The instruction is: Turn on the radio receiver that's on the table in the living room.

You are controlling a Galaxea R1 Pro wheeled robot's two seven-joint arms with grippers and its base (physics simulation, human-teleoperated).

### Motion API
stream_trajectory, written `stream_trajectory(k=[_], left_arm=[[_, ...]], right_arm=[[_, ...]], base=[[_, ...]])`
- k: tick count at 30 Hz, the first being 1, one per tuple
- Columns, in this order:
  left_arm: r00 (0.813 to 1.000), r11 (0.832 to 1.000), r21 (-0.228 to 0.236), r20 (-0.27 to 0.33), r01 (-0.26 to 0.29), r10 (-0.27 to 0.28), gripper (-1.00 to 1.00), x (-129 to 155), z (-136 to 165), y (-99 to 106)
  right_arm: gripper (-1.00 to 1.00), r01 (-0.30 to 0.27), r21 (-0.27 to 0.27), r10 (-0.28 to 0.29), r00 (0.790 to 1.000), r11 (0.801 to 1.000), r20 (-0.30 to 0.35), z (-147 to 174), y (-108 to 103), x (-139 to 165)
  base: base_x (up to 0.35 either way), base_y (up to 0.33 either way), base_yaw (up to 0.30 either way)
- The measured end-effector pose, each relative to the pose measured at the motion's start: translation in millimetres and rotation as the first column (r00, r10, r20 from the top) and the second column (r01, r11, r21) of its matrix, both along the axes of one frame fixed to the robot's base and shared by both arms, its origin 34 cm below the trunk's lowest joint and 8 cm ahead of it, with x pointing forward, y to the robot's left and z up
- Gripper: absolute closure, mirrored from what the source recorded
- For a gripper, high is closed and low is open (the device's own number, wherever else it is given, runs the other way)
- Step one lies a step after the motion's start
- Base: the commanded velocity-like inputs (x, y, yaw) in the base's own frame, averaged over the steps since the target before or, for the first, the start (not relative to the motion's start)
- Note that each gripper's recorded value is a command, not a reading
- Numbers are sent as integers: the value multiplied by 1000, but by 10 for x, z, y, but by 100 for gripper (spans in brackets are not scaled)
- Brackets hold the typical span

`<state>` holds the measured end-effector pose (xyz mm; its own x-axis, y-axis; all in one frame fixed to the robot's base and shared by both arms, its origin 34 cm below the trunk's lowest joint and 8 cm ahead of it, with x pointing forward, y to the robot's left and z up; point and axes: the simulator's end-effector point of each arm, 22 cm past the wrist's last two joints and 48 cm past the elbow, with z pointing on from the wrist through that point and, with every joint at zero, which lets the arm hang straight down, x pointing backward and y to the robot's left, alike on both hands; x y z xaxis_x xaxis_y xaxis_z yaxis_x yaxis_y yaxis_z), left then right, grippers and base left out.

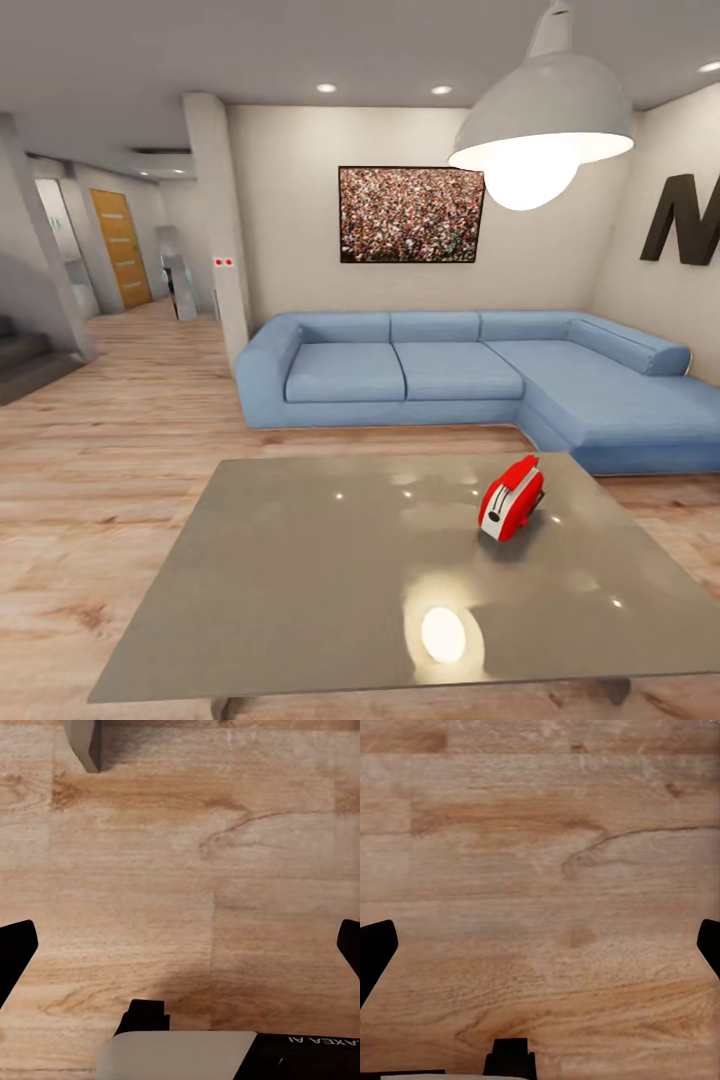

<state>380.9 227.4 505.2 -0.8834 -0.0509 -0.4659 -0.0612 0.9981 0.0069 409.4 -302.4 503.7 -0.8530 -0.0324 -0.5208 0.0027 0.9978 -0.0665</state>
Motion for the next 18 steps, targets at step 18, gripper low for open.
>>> stream_trajectory(k=[18], left_arm=[[1000, 1000, 5, -2, -3, 3, -100, -3, -1, 15]], right_arm=[[-100, 0, 0, 0, 1000, 1000, 1, 1, 0, 1]], base=[[69, -129, 130]])
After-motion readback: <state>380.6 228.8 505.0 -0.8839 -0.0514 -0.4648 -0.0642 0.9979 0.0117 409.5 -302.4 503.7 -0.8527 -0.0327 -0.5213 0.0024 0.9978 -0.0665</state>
